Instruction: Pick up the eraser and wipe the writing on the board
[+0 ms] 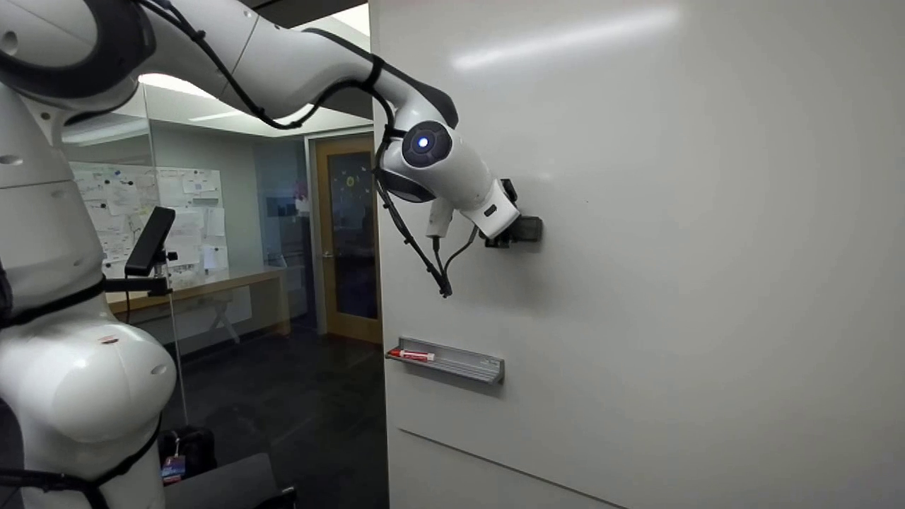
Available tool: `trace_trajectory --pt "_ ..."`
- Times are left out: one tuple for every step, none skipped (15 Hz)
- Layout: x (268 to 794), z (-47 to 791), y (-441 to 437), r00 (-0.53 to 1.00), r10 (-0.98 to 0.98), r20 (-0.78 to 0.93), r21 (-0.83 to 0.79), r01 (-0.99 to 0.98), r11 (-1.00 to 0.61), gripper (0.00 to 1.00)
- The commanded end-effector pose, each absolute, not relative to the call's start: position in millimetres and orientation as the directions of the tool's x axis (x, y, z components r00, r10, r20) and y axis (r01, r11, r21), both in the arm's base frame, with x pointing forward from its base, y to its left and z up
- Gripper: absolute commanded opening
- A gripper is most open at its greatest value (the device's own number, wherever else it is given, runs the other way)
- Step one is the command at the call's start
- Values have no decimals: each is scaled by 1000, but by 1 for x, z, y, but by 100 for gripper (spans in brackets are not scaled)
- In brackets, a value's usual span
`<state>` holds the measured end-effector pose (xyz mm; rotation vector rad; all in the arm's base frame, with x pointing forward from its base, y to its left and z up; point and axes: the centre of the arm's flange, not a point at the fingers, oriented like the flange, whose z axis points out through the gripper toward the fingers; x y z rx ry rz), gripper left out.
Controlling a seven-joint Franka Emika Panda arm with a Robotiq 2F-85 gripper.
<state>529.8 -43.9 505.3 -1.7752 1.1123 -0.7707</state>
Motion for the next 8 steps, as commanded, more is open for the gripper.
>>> trace_trajectory --pt "486 495 -27 447 -893 45 -841 -466 -276 29" --pt "481 484 -21 448 -893 53 -821 -490 -294 29" --pt "477 468 -16 448 -893 43 -801 -519 -299 29" --pt "472 456 -12 452 -891 31 -782 -545 -304 29" --pt "468 441 -5 462 -887 10 -763 -569 -305 29" --pt "463 429 0 464 -886 3 -745 -590 -312 29" --pt "460 416 7 467 -884 -10 -732 -606 -312 29" --pt "457 406 14 473 -881 -23 -725 -615 -311 29"
